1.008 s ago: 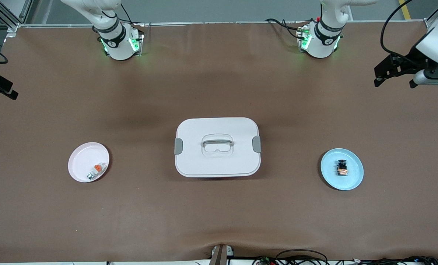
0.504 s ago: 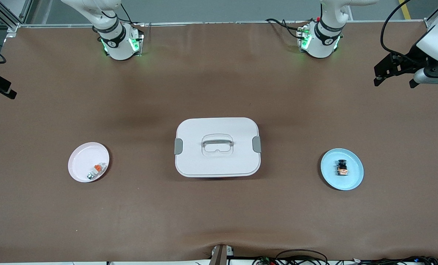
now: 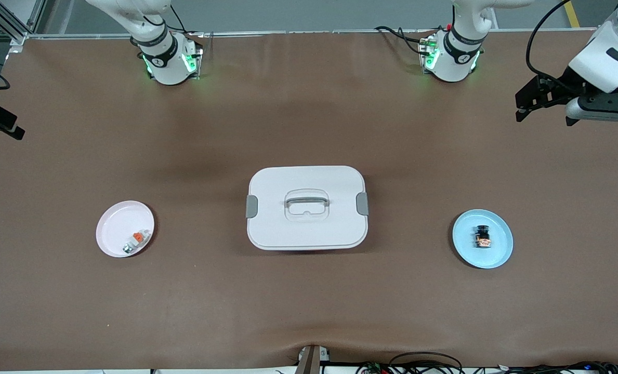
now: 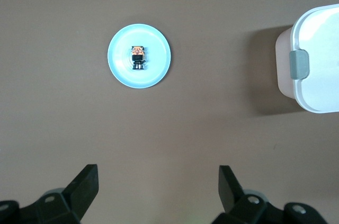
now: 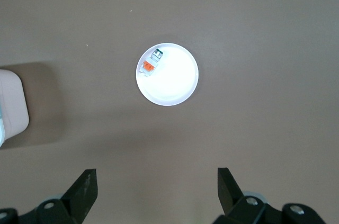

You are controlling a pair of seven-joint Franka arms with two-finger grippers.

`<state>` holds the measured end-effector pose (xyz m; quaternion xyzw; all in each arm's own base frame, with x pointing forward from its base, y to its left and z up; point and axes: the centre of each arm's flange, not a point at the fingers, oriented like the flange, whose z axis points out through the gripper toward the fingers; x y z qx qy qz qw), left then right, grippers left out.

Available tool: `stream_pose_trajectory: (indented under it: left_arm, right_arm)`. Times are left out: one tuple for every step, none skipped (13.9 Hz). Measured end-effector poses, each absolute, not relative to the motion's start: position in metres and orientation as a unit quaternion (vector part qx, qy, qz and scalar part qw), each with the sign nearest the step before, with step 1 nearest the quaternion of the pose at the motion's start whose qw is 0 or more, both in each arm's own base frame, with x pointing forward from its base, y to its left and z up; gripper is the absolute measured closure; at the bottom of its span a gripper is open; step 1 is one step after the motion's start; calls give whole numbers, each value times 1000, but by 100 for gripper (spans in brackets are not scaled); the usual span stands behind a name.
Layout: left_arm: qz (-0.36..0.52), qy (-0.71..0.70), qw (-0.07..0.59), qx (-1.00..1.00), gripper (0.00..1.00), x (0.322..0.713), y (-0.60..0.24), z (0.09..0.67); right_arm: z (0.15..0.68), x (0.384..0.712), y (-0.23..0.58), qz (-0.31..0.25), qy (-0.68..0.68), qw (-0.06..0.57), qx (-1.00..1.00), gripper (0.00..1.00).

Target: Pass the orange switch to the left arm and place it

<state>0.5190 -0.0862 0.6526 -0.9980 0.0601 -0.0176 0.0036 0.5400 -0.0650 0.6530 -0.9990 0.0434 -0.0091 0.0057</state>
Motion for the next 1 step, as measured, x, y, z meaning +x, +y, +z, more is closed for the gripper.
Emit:
stream_pose_trajectory:
  left_arm:
    - [-15,60,4,-998,0,519,-86,653]
  right_arm:
    - [653,540,-65,-9,36,6,-999,0]
